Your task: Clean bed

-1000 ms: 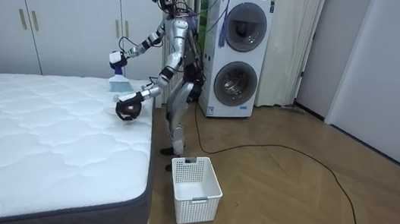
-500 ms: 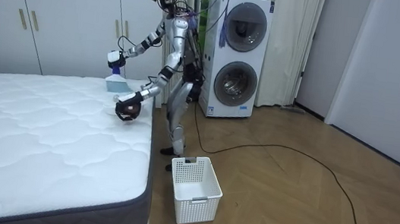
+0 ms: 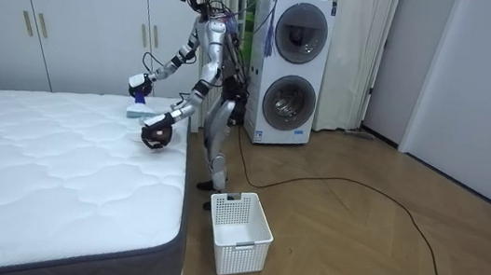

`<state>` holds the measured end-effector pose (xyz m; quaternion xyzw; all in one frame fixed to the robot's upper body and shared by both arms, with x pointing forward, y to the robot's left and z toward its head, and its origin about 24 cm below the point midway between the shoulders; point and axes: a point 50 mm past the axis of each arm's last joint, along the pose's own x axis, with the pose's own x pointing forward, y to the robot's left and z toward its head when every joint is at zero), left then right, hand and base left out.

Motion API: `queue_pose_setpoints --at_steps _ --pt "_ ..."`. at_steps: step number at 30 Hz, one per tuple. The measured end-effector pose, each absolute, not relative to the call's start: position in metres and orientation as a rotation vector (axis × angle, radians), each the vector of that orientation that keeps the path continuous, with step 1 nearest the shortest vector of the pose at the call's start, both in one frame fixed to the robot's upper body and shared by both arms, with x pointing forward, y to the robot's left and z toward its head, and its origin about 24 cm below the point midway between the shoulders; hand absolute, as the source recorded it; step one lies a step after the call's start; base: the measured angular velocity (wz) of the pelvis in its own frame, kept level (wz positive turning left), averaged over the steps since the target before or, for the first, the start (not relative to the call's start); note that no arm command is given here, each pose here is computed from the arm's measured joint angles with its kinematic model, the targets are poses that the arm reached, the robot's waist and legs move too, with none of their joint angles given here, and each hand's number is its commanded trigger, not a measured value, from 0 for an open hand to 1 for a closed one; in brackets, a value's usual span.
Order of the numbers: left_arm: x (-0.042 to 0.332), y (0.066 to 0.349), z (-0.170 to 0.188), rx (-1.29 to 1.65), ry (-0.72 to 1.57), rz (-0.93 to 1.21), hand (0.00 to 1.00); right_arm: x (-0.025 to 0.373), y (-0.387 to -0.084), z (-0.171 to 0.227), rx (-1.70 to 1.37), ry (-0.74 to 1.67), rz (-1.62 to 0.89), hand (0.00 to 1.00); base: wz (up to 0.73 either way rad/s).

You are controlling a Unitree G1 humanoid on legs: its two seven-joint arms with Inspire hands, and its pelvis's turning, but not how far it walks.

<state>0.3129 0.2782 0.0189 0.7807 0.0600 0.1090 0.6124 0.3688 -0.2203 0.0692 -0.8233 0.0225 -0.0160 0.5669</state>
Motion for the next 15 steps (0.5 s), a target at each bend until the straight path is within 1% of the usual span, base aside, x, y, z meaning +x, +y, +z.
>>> queue_pose_setpoints --at_steps 5,15 --pt "0.314 0.275 0.018 1.79 0.165 0.232 1.0 0.37 -0.214 0.07 -1.893 0.037 -0.038 1.0 0.0" --pt "0.315 0.262 0.011 1.763 0.185 0.208 1.0 0.368 -0.186 0.063 -1.834 -0.016 0.018 1.0 0.04"
